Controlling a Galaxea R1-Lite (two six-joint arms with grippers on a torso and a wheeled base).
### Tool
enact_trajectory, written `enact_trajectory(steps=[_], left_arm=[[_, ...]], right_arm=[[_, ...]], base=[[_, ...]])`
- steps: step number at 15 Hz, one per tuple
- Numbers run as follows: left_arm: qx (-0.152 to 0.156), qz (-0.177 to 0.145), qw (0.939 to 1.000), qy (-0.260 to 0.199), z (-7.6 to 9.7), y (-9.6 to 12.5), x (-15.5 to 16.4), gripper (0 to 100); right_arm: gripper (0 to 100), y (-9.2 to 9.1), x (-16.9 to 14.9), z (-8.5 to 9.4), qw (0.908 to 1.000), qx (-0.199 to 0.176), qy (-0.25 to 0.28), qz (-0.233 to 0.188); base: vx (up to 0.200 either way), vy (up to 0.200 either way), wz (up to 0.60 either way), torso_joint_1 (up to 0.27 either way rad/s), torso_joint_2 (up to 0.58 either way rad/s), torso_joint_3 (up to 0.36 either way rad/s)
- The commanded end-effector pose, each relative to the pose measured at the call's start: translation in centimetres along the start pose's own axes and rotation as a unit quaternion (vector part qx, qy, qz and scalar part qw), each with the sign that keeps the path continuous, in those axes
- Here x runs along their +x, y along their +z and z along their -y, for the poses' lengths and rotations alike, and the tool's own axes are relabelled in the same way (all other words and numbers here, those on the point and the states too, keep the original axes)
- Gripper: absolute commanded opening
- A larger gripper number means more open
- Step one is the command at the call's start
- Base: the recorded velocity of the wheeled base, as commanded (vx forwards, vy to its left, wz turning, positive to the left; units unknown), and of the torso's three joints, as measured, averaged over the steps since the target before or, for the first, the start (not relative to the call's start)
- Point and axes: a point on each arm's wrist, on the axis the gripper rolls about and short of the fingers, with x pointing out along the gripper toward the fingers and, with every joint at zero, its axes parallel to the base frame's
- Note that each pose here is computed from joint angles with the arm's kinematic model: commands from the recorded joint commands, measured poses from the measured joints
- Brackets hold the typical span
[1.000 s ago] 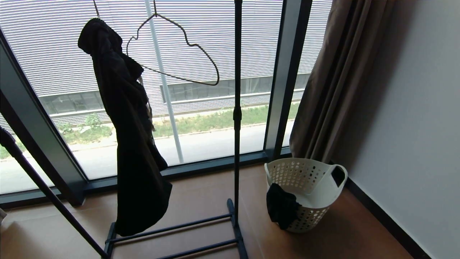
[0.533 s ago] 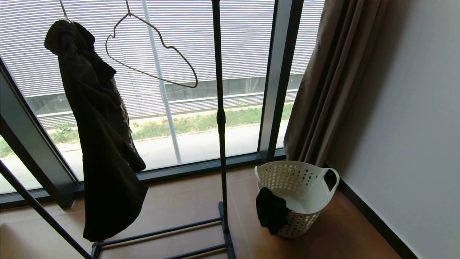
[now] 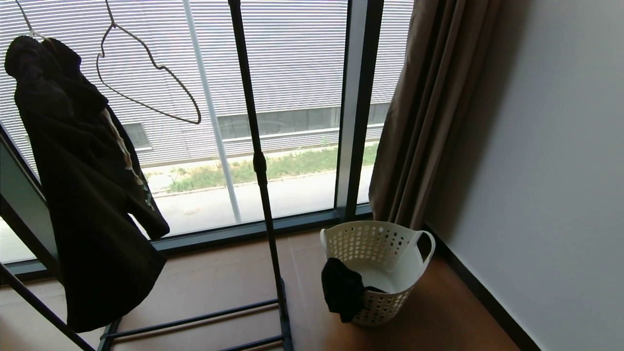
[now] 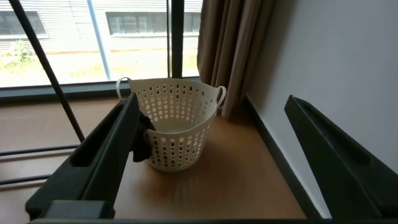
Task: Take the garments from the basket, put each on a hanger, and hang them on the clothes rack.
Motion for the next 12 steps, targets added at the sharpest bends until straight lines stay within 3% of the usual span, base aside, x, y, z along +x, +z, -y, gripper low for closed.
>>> enact_trajectory(steps=[1, 4, 6, 12], left_arm=[[0.0, -0.001, 1.0, 0.0, 0.0, 0.0, 0.01, 100], [0.0, -0.001, 1.0, 0.0, 0.0, 0.0, 0.01, 100], [0.0, -0.001, 1.0, 0.0, 0.0, 0.0, 0.01, 100], [-0.001, 0.001, 1.0, 0.003, -0.01, -0.01, 0.01, 100]], right_arm=[[100, 0.0, 0.01, 0.0, 1.0, 0.0, 0.0, -0.001], [100, 0.0, 0.01, 0.0, 1.0, 0.0, 0.0, -0.001], [100, -0.03, 0.02, 0.0, 1.0, 0.0, 0.0, -0.001], [100, 0.0, 0.01, 0.0, 1.0, 0.002, -0.001, 0.001]], base=[[0.2, 0.0, 0.0, -0.007, 0.0, 0.017], [0.2, 0.067, 0.0, 0.004, 0.01, 0.007], [0.0, 0.2, 0.0, 0.002, 0.0, 0.0], [0.0, 0.0, 0.0, 0.0, 0.0, 0.0]])
